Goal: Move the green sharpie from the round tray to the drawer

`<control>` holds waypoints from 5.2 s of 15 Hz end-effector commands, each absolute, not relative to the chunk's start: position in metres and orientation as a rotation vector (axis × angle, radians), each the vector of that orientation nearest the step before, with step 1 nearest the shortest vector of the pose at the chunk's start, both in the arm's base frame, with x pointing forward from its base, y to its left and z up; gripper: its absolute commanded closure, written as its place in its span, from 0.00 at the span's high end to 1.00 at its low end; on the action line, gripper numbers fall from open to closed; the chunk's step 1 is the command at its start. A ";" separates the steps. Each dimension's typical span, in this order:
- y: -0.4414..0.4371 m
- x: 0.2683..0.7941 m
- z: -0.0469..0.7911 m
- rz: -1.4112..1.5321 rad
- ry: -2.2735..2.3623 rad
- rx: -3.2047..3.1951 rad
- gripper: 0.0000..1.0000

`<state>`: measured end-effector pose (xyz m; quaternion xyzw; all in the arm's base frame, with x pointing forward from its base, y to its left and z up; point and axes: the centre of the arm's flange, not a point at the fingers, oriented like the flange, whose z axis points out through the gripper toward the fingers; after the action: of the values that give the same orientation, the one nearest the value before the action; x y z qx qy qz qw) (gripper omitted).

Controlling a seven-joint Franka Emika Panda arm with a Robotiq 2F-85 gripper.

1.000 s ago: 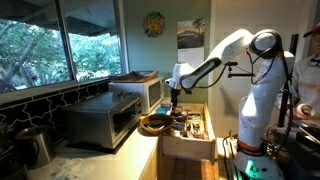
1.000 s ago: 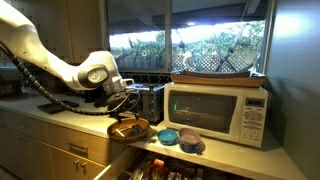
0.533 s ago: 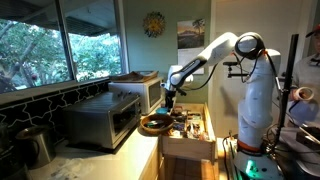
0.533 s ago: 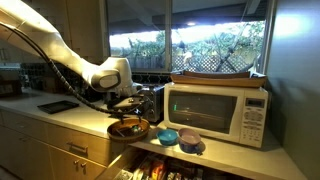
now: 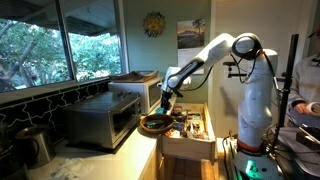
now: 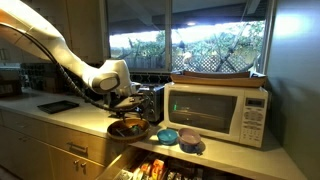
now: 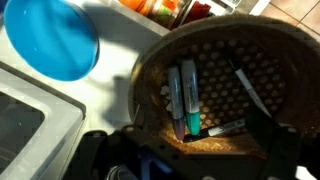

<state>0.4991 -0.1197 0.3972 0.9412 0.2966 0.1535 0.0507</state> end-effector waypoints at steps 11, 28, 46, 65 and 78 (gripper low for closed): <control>-0.100 0.529 0.362 0.452 0.936 2.834 0.98; -0.089 0.565 0.310 0.438 0.998 2.853 0.43; -0.081 0.548 0.296 0.134 1.286 2.940 0.05; -0.106 0.422 0.412 0.392 0.808 2.838 0.06; -0.258 0.340 0.322 -0.021 0.190 2.724 0.06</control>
<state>0.3638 -0.2157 0.3555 0.9784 0.1213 0.0241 0.1654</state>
